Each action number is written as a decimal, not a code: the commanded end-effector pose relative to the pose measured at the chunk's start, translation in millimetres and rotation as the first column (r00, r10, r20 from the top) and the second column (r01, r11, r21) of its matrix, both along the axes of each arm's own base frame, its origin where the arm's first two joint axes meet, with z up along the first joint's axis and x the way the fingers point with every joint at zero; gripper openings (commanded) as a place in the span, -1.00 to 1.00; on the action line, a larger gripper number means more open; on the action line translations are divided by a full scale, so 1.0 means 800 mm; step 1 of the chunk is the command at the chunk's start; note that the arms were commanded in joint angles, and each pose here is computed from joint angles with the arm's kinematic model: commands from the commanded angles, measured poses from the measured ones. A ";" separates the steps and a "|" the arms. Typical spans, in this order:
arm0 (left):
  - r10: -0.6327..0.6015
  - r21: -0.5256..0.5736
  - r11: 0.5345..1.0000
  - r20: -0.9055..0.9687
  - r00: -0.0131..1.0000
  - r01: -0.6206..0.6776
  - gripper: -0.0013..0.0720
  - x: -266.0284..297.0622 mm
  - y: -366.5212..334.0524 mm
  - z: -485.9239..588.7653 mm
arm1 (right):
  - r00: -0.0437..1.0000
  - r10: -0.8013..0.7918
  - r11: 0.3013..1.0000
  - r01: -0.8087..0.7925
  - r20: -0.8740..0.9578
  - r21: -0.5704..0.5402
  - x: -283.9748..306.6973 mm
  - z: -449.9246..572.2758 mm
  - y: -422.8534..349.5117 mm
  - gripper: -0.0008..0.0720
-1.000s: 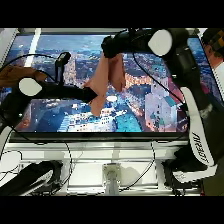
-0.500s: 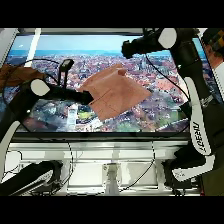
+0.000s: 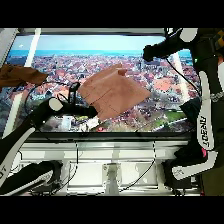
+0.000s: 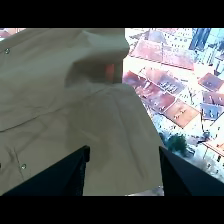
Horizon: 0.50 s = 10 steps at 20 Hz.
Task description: Fold the clothes and pants, and hang the long-sleeved shirts on hangers.
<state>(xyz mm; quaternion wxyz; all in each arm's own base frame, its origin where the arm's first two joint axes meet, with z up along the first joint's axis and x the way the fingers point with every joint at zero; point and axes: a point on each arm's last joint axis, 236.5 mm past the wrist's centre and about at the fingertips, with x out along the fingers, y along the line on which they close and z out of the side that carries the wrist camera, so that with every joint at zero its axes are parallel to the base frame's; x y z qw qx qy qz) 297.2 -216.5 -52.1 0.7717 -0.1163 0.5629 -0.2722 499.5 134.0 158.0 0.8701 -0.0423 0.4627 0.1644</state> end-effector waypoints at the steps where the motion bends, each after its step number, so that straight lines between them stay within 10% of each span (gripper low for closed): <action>1: -0.048 -0.020 0.999 -0.015 0.999 0.047 0.72 -0.018 -0.032 -0.026 | 1.000 -0.005 1.000 0.005 -0.015 0.001 -0.002 -0.002 -0.005 0.37; 10: 0.096 -0.093 0.989 -0.157 0.983 -0.112 0.72 -0.007 -0.063 -0.064 | 1.000 -0.003 1.000 0.003 -0.016 0.007 -0.003 -0.002 -0.003 0.37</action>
